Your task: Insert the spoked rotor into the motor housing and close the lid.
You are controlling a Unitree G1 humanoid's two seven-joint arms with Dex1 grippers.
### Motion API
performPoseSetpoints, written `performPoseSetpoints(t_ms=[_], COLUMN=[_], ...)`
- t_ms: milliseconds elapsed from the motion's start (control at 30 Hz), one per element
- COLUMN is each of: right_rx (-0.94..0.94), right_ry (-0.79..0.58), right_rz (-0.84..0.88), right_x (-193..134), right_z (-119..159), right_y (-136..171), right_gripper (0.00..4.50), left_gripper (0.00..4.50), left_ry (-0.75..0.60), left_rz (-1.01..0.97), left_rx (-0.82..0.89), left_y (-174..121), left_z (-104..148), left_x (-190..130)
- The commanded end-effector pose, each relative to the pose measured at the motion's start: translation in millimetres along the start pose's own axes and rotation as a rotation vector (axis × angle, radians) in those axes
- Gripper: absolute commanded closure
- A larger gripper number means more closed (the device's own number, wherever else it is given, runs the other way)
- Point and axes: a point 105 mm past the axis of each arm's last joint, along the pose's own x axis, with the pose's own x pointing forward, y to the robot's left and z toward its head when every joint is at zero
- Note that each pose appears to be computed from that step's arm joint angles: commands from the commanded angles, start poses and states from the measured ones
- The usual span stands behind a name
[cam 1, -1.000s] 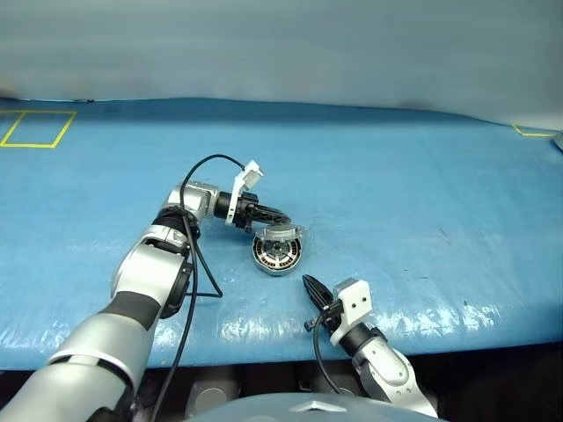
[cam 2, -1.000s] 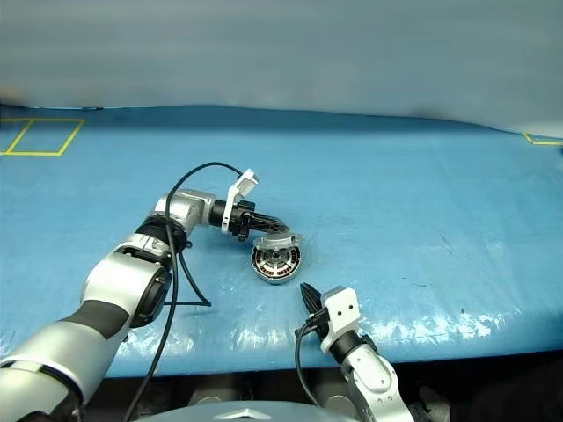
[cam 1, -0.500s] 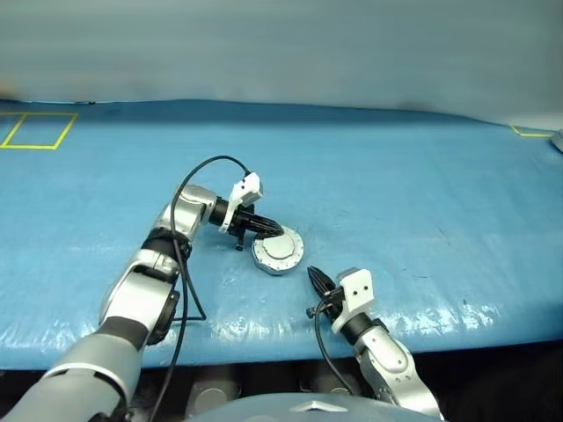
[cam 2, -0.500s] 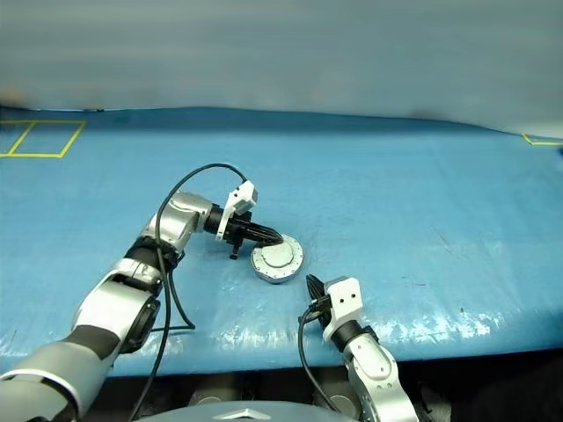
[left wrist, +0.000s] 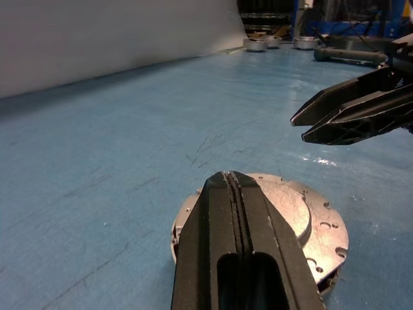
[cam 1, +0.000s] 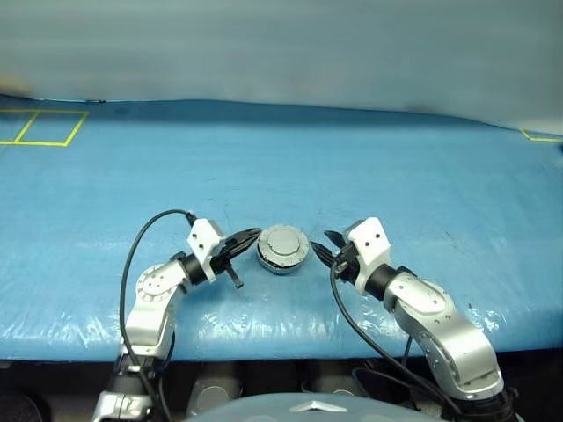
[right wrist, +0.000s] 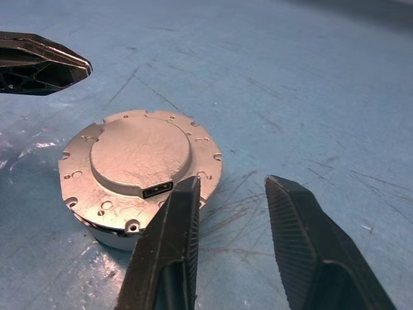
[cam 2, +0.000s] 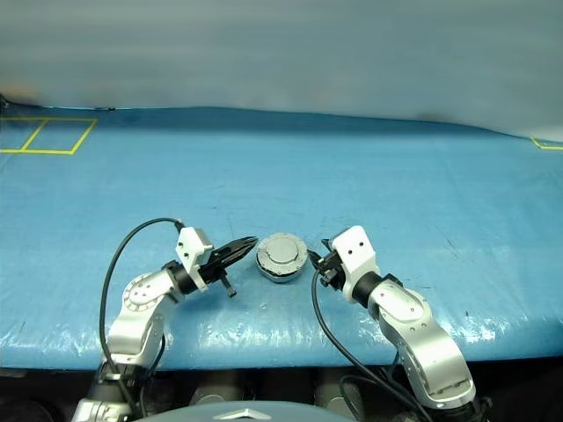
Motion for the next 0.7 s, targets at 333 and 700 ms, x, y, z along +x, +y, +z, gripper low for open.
performPoseSetpoints(t_ms=[333, 700], right_rx=[-0.066, -0.046], right_ry=[-0.002, 0.018], right_rz=[0.236, 0.215], right_x=[46.5, 58.9], right_z=[17.0, -0.9], right_y=[26.5, 17.8], right_gripper=[0.03, 0.03], left_gripper=[4.5, 4.5], left_ry=[-0.018, -0.046], left_rz=[0.143, 0.158], left_rx=[-0.026, -0.053], left_y=[-34.1, -44.0], left_z=[-22.8, -33.2], left_x=[-25.4, -24.8])
